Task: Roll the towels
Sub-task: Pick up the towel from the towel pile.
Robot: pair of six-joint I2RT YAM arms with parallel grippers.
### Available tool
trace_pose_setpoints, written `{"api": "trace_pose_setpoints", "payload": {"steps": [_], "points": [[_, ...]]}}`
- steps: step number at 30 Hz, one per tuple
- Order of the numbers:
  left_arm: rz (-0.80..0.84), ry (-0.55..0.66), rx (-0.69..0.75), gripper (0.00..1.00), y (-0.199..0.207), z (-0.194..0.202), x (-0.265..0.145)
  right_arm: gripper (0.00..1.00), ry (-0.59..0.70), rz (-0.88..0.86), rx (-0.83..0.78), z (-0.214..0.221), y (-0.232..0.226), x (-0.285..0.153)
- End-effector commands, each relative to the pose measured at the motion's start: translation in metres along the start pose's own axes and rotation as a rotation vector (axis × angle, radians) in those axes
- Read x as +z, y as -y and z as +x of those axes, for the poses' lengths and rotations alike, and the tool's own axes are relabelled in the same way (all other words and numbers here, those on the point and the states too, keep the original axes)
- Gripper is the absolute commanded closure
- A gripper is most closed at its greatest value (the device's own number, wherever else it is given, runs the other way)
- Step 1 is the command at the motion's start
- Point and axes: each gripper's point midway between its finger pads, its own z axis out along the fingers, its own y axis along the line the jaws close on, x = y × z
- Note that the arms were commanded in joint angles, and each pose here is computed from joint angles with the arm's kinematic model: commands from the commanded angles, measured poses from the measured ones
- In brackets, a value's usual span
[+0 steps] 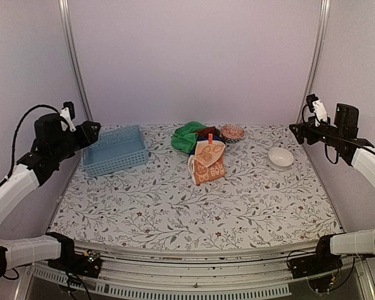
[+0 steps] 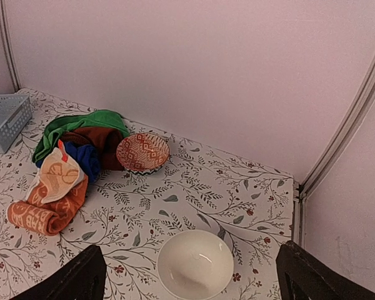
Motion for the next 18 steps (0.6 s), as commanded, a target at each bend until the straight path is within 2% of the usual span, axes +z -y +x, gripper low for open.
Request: {"api": "trace_pose_setpoints", "payload": {"steps": [1, 5, 11, 18], "points": [[0.208, -0.131, 0.25, 0.39, 0.056, 0.028, 0.009, 0.02, 0.006, -0.119, 0.035, -0.006, -0.013, 0.003], [0.339, -0.266, 0.368, 0.42, 0.099, 0.076, 0.012, 0.02, -0.056, -0.303, -0.022, 0.011, -0.044, 0.014], [0.441, -0.448, 0.498, 0.41, 0.145, 0.16, -0.001, 0.19, -0.175, -0.482, -0.009, 0.027, -0.086, 0.045], [0.48, -0.571, 0.426, 0.42, 0.162, 0.226, -0.015, 0.38, -0.341, -0.668, -0.072, 0.048, -0.17, 0.087]]}}
